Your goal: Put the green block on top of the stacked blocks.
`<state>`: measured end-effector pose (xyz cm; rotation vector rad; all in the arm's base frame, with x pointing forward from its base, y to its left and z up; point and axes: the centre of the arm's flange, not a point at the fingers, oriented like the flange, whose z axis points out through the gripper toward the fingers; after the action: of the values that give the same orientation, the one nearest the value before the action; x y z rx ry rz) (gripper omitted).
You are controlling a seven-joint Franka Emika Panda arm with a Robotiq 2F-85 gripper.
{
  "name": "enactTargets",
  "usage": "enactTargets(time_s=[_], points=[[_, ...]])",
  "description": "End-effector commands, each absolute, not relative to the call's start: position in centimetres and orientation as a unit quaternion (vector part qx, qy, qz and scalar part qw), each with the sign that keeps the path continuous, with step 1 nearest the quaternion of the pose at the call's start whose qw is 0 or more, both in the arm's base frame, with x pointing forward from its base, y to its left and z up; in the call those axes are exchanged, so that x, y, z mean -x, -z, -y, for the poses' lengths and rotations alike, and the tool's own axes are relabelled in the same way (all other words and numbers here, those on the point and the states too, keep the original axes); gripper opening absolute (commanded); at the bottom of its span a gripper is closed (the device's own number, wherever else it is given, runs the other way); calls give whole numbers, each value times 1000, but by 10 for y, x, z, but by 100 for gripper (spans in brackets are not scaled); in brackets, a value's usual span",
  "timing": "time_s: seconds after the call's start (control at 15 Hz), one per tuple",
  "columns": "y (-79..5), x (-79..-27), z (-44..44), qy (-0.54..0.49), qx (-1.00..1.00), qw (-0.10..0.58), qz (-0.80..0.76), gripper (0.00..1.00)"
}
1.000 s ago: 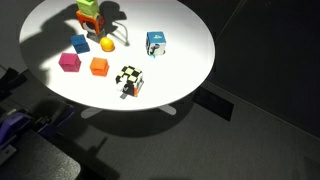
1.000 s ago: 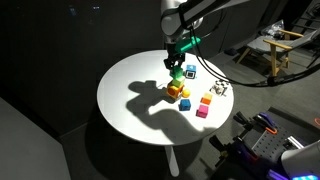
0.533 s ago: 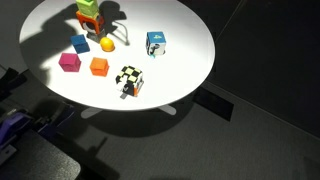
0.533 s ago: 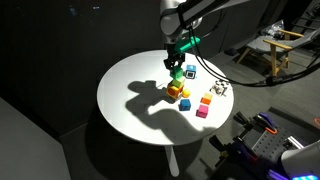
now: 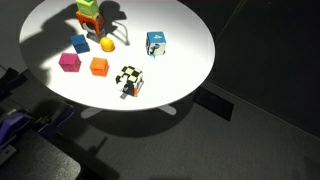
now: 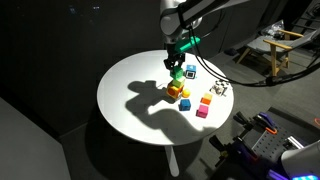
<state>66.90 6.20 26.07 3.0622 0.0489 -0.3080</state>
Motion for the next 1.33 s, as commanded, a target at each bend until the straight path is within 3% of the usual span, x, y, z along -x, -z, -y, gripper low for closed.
enactTargets(time_s=[0.0,1.27], points=[[-269,-676,-63,100,-994,42,-26,27],[-274,-665,-64,114,-992,54,-27,27]])
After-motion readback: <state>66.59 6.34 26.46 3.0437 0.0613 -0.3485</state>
